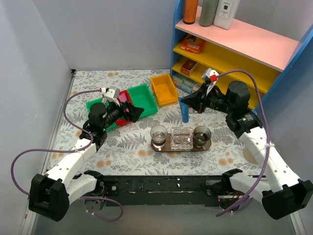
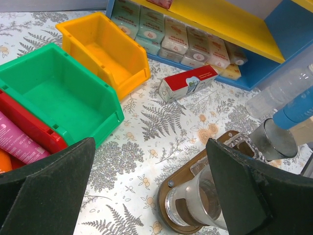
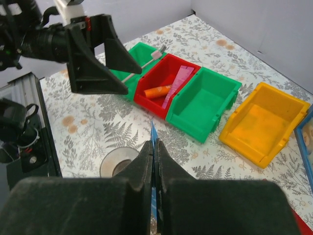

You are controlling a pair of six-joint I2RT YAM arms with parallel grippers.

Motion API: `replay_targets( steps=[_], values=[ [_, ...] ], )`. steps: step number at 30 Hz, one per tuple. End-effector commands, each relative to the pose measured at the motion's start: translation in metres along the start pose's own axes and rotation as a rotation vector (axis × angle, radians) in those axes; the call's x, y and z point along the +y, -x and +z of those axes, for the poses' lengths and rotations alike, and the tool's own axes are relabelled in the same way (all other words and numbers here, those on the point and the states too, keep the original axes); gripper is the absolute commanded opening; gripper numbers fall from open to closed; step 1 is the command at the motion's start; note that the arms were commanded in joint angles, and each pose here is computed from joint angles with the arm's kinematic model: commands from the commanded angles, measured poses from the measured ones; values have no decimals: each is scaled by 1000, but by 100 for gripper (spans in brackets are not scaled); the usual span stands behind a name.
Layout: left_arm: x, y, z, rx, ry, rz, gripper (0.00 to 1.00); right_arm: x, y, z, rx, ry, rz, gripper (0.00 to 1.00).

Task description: Prepare toiletry sets of a toothbrush and toothpaste on the tray

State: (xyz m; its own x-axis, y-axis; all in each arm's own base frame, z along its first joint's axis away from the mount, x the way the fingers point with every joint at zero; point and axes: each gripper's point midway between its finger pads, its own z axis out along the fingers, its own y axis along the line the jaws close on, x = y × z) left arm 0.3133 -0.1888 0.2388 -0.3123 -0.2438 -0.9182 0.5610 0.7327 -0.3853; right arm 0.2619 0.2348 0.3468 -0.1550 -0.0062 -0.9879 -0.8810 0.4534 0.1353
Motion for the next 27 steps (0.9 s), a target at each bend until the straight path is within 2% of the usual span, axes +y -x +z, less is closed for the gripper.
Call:
replay_targets(
  steps=[1, 9, 27],
  values=[
    [-7, 8, 0, -7, -38, 30, 98, 23, -2, -11, -20, 110, -89, 1],
    [-5, 3, -1, 5, -32, 39, 98, 20, -28, -5, 17, 130, -54, 1],
    [-4, 1, 1, 12, -35, 39, 98, 5, -58, -12, -57, 2, -116, 1]
  ],
)
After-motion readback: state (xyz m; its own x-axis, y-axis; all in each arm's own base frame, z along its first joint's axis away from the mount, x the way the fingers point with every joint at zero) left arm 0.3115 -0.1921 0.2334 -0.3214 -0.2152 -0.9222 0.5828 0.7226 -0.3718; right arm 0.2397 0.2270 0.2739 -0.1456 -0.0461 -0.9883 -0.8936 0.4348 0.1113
